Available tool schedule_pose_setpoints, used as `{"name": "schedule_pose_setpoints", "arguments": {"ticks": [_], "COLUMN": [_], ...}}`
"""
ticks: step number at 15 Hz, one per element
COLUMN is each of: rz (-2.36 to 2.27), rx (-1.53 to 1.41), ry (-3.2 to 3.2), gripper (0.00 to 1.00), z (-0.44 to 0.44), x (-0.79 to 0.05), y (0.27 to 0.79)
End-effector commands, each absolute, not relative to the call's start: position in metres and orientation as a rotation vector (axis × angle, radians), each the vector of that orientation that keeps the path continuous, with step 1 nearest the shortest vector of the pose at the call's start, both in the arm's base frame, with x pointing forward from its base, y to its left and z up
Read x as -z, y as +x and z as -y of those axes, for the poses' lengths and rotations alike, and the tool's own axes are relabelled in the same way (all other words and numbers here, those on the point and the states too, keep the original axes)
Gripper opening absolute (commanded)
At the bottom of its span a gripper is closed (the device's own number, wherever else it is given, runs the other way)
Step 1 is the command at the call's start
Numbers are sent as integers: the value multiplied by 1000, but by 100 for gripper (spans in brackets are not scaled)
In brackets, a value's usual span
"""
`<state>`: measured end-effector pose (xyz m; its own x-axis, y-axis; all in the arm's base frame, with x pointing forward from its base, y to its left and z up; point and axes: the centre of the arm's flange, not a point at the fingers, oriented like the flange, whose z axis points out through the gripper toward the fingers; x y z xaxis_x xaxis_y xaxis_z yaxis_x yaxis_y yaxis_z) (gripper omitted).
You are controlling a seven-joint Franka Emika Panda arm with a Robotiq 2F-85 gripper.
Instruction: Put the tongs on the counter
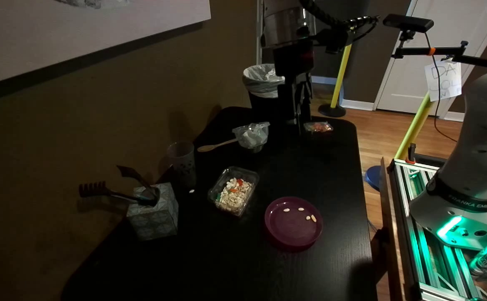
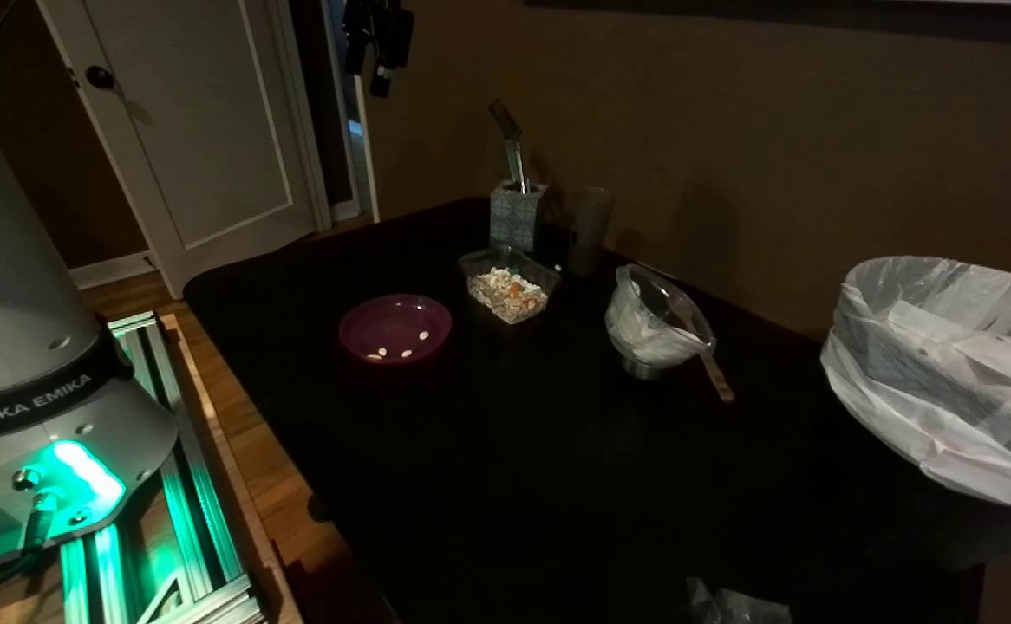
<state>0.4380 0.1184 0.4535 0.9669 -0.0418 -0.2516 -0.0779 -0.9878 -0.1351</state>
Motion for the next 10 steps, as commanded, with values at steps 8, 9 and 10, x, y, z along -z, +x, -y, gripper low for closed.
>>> {"name": "schedule_pose_setpoints", "arguments": {"ticks": [8, 9, 10], "rz": [-91, -91, -88], "rx": [-376, -376, -356], "ry": [-2972, -2972, -2969], "gripper": [100, 100, 100], "z": [-118, -118, -119], "x": [-454, -454, -453], "y": [438, 438, 440]}}
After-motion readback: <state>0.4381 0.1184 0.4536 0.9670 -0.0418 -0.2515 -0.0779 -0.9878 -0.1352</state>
